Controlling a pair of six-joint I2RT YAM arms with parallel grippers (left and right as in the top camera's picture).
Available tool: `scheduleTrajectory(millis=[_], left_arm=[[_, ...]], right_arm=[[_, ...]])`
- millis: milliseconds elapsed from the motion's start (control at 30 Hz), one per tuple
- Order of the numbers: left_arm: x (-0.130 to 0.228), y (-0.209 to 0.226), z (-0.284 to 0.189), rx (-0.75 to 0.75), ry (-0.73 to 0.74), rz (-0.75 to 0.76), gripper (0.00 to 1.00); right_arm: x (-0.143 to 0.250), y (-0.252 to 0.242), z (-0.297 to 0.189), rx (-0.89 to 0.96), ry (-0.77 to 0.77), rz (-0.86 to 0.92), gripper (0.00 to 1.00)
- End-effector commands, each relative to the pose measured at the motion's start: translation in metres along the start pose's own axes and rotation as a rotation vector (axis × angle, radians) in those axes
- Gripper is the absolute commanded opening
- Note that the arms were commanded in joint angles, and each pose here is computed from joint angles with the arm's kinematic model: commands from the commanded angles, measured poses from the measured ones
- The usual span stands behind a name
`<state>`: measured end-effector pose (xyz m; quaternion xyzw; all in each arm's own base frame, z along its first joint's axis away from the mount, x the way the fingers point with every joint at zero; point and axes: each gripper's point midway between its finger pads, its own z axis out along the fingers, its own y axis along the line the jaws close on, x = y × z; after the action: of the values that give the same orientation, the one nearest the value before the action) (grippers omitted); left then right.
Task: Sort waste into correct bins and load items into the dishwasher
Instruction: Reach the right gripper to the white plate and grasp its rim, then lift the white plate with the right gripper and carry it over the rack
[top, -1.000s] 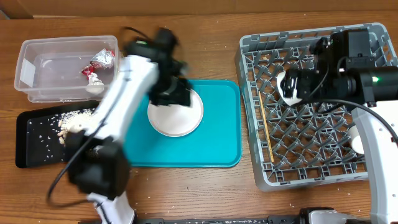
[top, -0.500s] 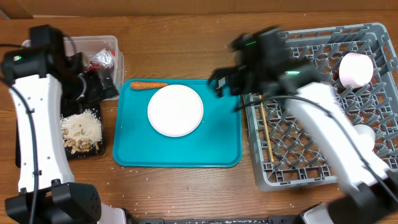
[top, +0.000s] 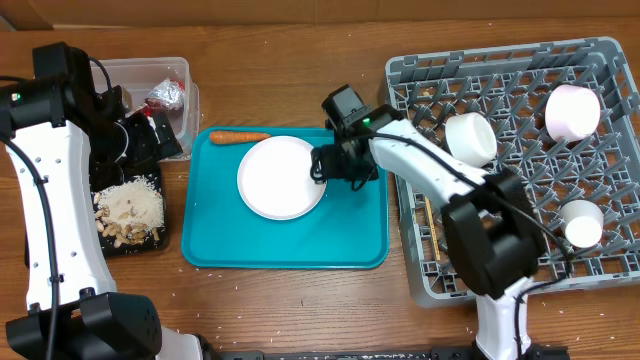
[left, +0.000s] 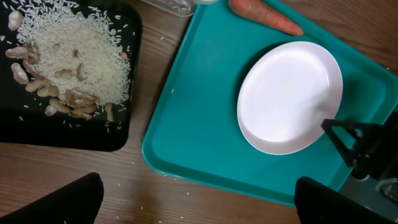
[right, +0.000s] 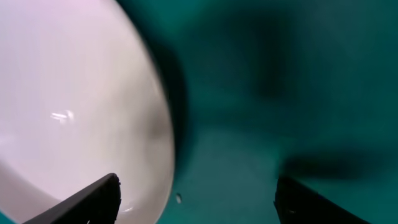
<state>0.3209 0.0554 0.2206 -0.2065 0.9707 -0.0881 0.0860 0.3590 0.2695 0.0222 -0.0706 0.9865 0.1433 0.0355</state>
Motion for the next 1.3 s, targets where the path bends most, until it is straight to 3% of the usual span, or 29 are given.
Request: scheduleTrajectory(millis=[0, 133, 233, 300, 467, 600, 733, 1033, 1267], left_arm=[[-0.002, 0.000, -0.003, -0.004, -0.015, -0.010, 1.00], [-0.002, 0.000, -0.003, -0.004, -0.016, -0.009, 1.00], [-0.002, 0.000, -0.003, -0.004, -0.017, -0.009, 1.00], [-0.002, 0.000, -0.003, -0.007, -0.017, -0.009, 1.00], [-0.002, 0.000, -0.003, -0.007, -0.017, -0.009, 1.00], [-0.002, 0.000, -0.003, -0.007, -0.017, -0.009, 1.00], [-0.002, 0.000, -0.003, -0.007, -0.017, -0.009, 1.00], [-0.002, 0.000, -0.003, -0.007, -0.017, -0.009, 1.00], [-0.002, 0.000, -0.003, -0.007, -0.017, -0.009, 1.00]], right_arm=[[0.009, 0.000, 0.019, 0.000, 0.051, 0.031, 0.76], [0.017, -0.004, 0.033, 0.019, 0.089, 0.036, 0.59], [0.024, -0.013, 0.040, 0.055, 0.120, 0.055, 0.36], [0.027, -0.024, 0.040, 0.114, 0.120, 0.093, 0.27], [0.028, -0.038, 0.037, 0.185, 0.116, 0.120, 0.18], [0.028, -0.054, 0.031, 0.250, 0.116, 0.171, 0.04], [0.025, -0.071, 0.018, 0.337, 0.101, 0.231, 0.04], [0.021, -0.072, 0.005, 0.337, 0.088, 0.230, 0.04], [-0.020, -0.068, -0.102, 0.343, -0.169, 0.210, 0.04]])
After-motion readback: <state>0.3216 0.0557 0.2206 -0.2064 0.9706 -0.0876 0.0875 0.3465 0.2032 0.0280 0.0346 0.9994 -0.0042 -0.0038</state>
